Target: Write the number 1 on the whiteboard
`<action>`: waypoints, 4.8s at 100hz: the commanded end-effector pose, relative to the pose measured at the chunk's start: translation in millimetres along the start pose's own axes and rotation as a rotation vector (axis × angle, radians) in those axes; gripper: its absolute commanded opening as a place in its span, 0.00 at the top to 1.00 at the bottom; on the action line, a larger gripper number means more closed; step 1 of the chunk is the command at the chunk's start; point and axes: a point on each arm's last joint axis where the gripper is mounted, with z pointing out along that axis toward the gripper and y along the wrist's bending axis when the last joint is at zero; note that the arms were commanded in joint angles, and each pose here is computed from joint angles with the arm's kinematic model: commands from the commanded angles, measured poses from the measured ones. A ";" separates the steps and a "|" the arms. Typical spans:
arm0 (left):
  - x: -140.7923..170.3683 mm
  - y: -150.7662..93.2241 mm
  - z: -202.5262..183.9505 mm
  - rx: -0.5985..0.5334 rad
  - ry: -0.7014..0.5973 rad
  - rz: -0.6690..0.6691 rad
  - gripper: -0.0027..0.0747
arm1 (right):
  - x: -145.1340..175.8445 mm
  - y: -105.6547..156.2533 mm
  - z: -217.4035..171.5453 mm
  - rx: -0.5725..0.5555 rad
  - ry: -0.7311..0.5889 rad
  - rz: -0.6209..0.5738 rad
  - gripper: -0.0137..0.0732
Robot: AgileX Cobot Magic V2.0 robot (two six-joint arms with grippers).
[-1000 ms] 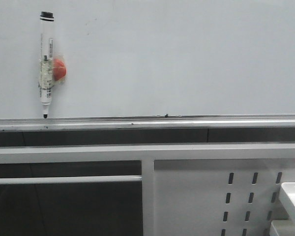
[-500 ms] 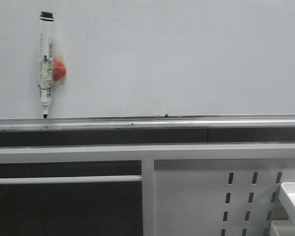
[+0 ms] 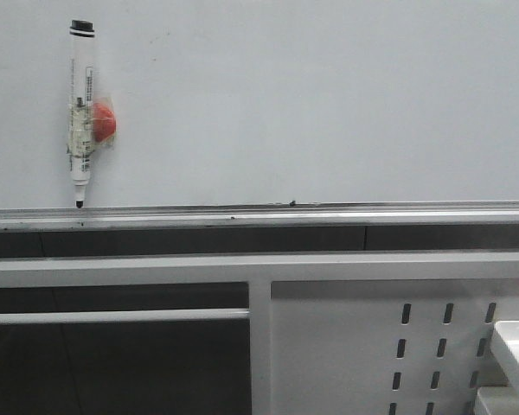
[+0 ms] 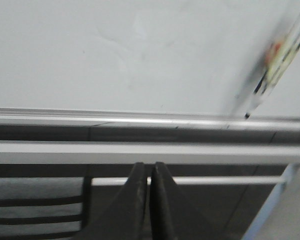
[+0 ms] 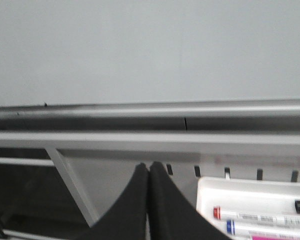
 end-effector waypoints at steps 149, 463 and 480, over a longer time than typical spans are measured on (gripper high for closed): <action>-93.1 -79.5 82.0 0.342 0.149 0.307 0.51 | -114.6 22.3 -13.6 -0.027 -0.154 -0.128 0.44; -97.0 -200.5 97.4 0.817 0.006 1.026 0.99 | -180.6 131.1 74.3 -0.737 0.127 -0.559 0.42; -96.8 -200.5 97.3 0.817 0.008 1.027 0.99 | -174.7 147.7 86.3 -0.744 0.100 -0.557 0.40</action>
